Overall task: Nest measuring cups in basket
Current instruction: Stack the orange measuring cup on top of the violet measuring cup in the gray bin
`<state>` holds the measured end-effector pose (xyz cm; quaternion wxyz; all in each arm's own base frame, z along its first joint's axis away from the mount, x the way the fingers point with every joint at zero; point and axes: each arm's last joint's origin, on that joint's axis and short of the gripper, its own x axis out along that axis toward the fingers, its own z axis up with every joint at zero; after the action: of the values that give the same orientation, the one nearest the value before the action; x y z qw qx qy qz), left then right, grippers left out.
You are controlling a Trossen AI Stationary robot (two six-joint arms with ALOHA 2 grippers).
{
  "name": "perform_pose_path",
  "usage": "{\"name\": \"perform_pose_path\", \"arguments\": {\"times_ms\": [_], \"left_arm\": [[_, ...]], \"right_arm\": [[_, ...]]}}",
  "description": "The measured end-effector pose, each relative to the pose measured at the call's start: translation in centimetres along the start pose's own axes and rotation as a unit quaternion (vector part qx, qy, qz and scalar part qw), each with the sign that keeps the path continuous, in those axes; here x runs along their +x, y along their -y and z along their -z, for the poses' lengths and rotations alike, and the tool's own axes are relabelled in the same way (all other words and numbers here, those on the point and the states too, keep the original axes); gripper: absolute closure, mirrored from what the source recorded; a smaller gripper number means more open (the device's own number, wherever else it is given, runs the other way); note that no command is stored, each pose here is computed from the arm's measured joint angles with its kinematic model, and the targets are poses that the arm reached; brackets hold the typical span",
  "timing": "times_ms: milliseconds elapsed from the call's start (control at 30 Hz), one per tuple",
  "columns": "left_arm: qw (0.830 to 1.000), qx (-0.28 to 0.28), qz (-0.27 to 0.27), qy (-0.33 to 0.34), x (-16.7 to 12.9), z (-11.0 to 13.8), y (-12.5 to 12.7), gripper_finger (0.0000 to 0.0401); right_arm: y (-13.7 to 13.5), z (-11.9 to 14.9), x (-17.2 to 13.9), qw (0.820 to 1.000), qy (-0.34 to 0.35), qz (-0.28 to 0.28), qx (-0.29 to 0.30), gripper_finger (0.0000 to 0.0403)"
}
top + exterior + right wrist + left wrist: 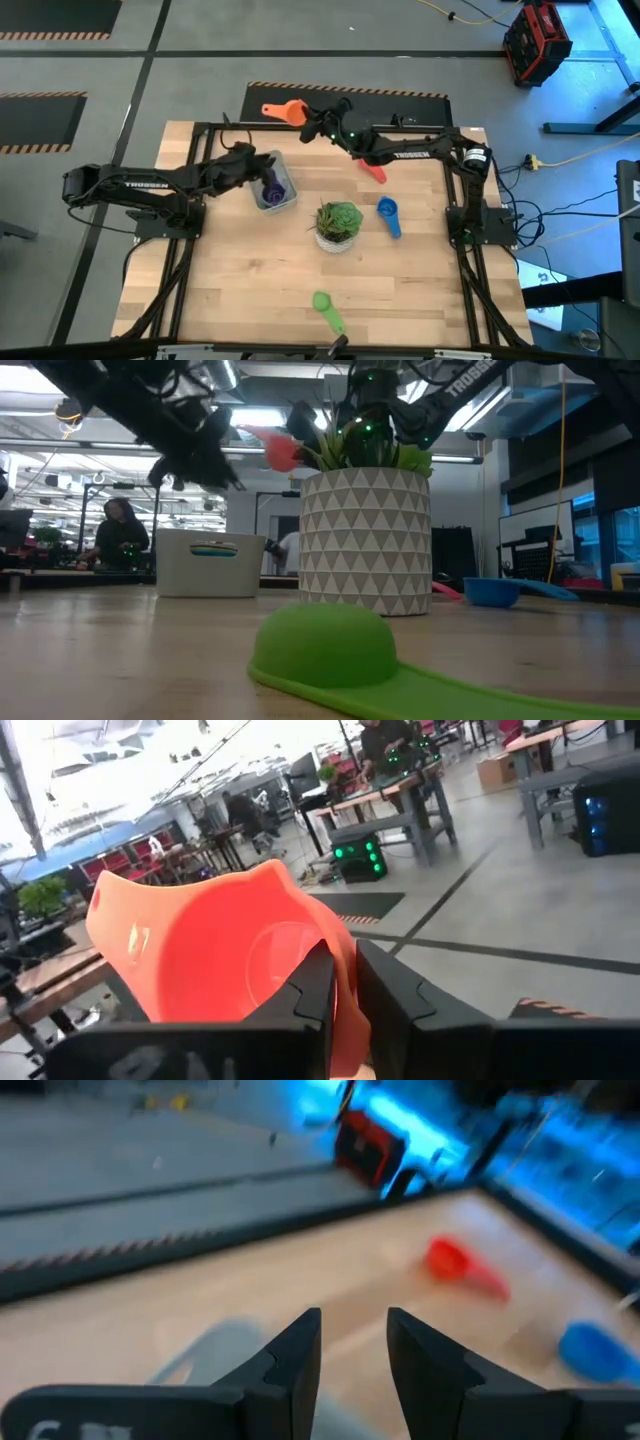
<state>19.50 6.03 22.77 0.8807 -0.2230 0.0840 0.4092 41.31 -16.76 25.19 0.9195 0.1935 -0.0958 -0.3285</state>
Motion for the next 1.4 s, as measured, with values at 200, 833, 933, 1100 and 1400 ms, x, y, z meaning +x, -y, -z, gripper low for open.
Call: {"name": "perform_pose_path", "arguments": {"times_ms": [200, 833, 933, 1100, 1400], "left_arm": [[0.996, -0.009, 0.023, 0.089, -0.2, -1.8, 0.8, 0.0291], [0.985, -0.059, 0.039, 0.160, -0.6, -3.2, 1.3, 0.0291], [0.985, -0.057, 0.047, 0.157, -0.6, -3.2, 1.4, 0.0291], [0.985, -0.050, 0.068, 0.148, -0.6, -3.1, 1.5, 0.0291], [0.985, -0.019, 0.022, 0.172, -0.6, -3.3, 1.3, 0.0291]], "right_arm": [[-0.6, 0.1, -0.2, 1.000, 0.002, -0.009, 0.003, 0.0361], [-3.5, 1.0, -1.4, 0.999, 0.017, -0.018, -0.043, 0.0361], [-3.6, 1.1, -1.5, 0.998, 0.016, -0.020, -0.052, 0.0361], [-3.7, 1.1, -1.5, 0.997, 0.016, -0.020, -0.071, 0.0361], [-3.6, 1.1, -1.5, 0.995, 0.013, -0.017, -0.095, 0.0361]]}}
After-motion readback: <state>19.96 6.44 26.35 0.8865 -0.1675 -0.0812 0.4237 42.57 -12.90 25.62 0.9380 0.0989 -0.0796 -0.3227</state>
